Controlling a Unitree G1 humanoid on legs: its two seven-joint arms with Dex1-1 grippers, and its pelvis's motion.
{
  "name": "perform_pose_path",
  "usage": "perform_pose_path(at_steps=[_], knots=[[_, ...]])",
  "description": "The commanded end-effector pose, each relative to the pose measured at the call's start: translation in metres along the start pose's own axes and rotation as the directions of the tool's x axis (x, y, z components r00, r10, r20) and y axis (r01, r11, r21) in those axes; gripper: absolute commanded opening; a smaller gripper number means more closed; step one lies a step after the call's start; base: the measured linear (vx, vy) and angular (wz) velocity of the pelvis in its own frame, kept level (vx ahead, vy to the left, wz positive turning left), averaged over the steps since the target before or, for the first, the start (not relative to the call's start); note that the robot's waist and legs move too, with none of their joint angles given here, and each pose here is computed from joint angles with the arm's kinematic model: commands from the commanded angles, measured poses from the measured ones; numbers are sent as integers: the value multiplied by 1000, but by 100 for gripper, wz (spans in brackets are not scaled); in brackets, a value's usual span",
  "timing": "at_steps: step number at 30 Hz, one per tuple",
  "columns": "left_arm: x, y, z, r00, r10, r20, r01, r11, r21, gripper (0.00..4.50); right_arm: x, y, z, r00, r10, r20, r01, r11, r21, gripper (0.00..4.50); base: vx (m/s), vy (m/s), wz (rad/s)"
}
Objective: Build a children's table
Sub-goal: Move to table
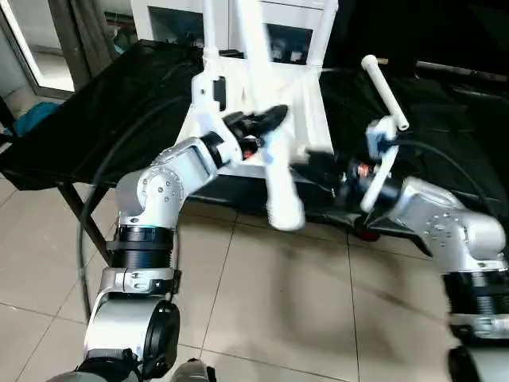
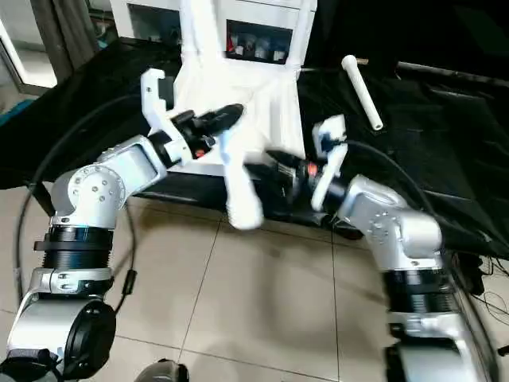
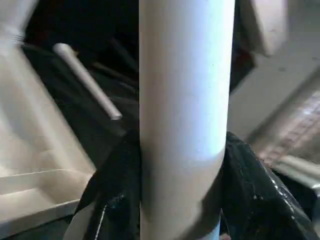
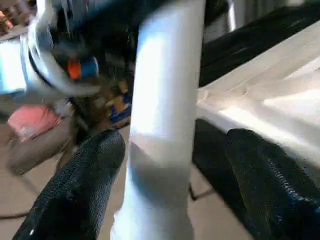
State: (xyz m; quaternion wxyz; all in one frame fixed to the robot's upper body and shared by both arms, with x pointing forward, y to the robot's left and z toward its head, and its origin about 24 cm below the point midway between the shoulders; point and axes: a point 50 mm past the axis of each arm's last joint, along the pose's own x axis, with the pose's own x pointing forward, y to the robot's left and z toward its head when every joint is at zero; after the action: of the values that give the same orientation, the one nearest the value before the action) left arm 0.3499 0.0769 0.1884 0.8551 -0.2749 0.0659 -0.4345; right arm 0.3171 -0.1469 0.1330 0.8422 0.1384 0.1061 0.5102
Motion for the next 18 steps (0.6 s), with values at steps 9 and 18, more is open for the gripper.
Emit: perform_pose_path(at_steps=[9,18], knots=[[-3,-34,11,960,-279,-12,279,958,66,185,1,5,1,998,55,-39,-54,998,15,333,0,0,0],[-3,-32,11,962,-271,0,271,961,58,185,1,8,-2,996,74,-45,-73,997,30,268,0,0,0]])
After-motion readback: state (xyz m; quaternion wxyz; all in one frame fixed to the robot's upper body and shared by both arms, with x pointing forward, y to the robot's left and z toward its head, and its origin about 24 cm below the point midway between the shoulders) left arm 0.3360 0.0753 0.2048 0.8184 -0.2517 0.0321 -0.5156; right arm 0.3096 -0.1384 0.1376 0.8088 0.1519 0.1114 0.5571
